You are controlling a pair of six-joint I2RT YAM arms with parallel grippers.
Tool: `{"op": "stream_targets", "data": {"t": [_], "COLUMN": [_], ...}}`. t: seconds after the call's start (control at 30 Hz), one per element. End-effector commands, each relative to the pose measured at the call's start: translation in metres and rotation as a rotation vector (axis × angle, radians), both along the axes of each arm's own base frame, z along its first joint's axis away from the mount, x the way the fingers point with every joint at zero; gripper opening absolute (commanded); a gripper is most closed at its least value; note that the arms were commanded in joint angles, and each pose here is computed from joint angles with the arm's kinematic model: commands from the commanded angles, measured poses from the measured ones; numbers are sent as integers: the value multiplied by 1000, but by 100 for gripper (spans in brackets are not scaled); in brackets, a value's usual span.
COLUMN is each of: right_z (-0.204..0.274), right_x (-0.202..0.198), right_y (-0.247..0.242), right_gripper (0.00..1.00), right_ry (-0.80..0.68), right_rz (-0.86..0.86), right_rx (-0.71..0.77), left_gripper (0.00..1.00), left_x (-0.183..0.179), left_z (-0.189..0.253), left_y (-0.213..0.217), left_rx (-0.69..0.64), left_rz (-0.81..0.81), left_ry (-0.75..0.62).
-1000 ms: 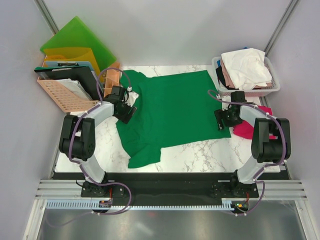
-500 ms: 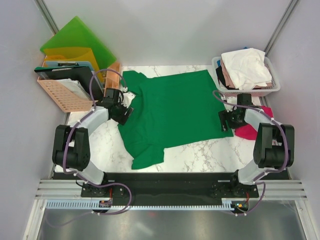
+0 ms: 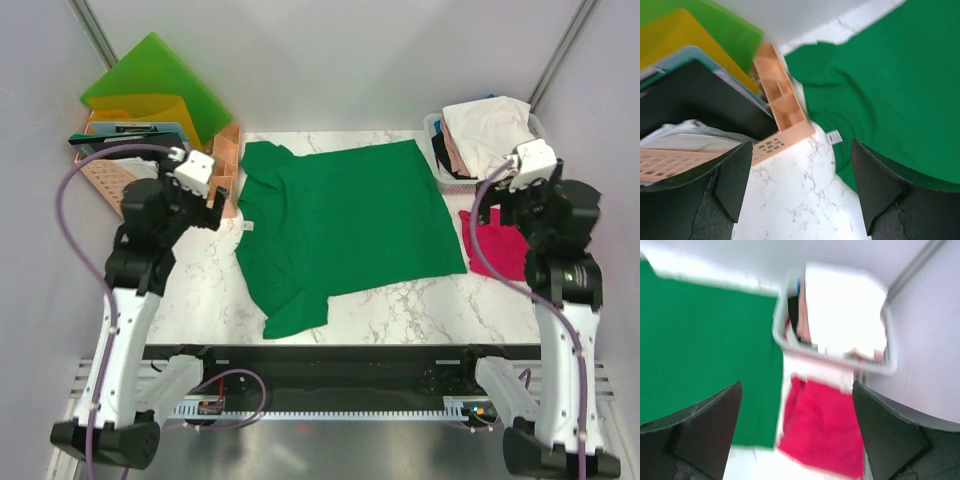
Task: Fold and stack the t-shirts
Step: Flatten out the tshirt
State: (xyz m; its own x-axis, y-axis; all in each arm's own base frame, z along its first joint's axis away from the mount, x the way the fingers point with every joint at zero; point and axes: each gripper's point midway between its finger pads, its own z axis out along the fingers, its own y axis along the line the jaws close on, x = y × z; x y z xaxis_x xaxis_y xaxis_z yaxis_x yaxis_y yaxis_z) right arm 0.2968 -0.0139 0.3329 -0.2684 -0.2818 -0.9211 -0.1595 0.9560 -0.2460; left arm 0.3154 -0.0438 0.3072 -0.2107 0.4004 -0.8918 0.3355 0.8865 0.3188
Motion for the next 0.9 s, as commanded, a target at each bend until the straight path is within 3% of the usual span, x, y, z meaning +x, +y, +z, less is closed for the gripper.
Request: {"op": "stream_targets", "data": {"t": [0.0,0.1,0.13,0.2,0.43,0.6,0.87], "right_z": [6,-35,-43,-64,-112,-130,-148], "right_x": [0,13,16,24,11,-2,-4], "right_y": [28,43,42,37,16,31,29], "right_gripper": [98,98,98,98,98,98,98], "right_ry": [-42,91,121,194,332,323,391], "right_rz": [80,147,146,129,54,93,117], "right_rx": [174,249,254,235,130,200,159], "left_gripper": [87,93,100,100,100,100,100], "left_x": [-17,-21,-25,-15,6,0,-15], "left_z": [0,-36,-52,-81,-87,-108,-131], "left_y": [-5,-34,-40,-43,-35,-59,-59], "left_rx": [-125,-201,-216,-205,-149,-245,-210], "left_rz": [-22,-157,-180,-203,-178,-278,-286], "left_ry": [59,194,268,378,356,473,563]}}
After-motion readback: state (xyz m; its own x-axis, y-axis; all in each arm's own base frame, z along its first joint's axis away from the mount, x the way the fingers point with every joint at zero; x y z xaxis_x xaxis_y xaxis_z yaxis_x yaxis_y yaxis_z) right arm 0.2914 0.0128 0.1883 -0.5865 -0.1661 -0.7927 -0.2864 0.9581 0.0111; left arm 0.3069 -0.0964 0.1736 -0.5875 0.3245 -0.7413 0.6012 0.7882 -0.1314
